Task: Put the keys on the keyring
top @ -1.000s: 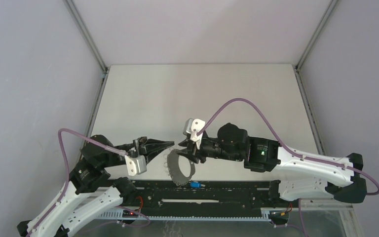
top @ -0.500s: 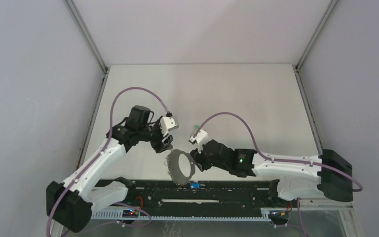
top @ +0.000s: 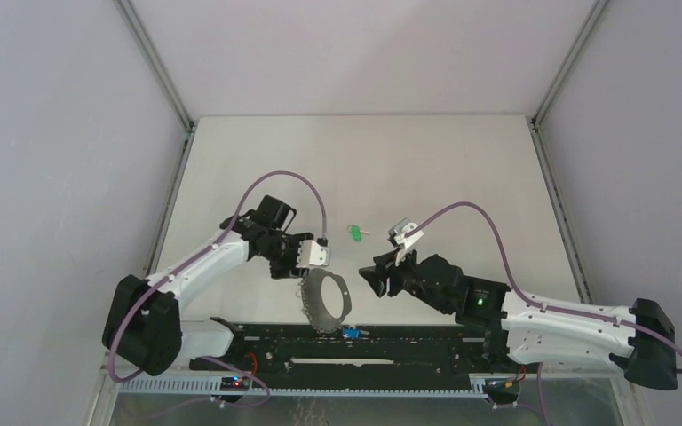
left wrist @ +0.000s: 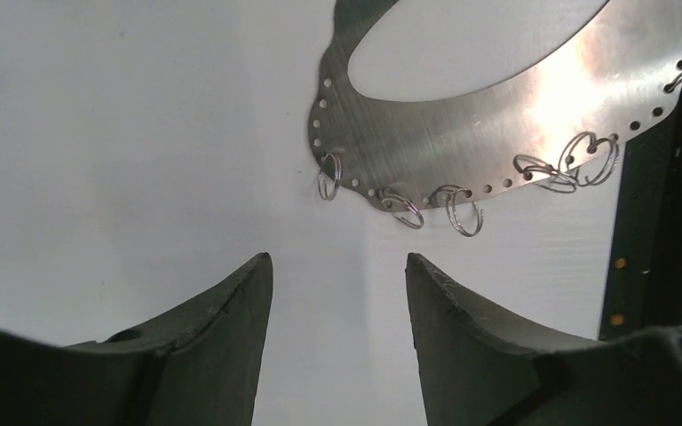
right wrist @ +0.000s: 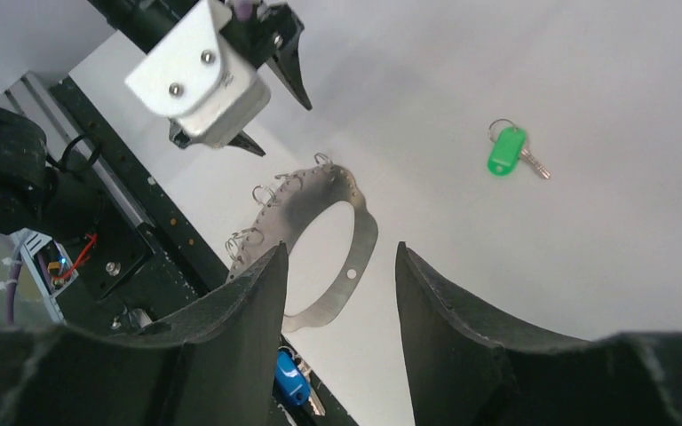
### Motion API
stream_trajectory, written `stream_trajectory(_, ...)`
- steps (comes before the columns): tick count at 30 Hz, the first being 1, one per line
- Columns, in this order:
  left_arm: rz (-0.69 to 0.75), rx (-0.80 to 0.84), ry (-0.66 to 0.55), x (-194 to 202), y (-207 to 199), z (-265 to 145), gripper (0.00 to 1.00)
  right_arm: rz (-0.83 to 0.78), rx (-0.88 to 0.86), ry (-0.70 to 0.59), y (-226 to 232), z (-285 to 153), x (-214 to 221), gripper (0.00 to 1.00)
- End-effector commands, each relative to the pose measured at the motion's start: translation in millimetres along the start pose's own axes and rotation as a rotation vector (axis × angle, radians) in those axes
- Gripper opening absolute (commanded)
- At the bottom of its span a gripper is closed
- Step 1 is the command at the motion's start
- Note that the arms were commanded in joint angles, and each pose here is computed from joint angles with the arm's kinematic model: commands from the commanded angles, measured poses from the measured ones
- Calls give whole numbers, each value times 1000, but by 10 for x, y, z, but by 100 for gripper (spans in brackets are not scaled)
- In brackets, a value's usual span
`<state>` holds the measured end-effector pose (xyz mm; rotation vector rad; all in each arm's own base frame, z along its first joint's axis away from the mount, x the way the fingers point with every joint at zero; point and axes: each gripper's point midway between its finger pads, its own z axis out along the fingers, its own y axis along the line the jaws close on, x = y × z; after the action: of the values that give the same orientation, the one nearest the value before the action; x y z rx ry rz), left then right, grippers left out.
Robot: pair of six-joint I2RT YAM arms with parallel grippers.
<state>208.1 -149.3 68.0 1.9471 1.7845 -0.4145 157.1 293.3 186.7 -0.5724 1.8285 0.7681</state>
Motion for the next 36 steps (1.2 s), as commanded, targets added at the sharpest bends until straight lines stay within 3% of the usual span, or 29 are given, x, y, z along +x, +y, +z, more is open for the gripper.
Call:
stream_trajectory(1, 212, 11, 1, 11, 119, 141, 61, 64, -4, -88, -34, -38, -210, 56)
stream_trajectory(12, 273, 59, -15, -98, 223, 426, 54, 129, -17, -125, -198, -90, -299, 51)
stream_trajectory(28, 362, 54, 66, 12, 259, 552, 43, 181, -43, -116, -251, -61, -278, 41)
stream_trajectory(36, 421, 53, 107, 91, 199, 611, 18, 207, -40, -127, -319, -104, -287, 36)
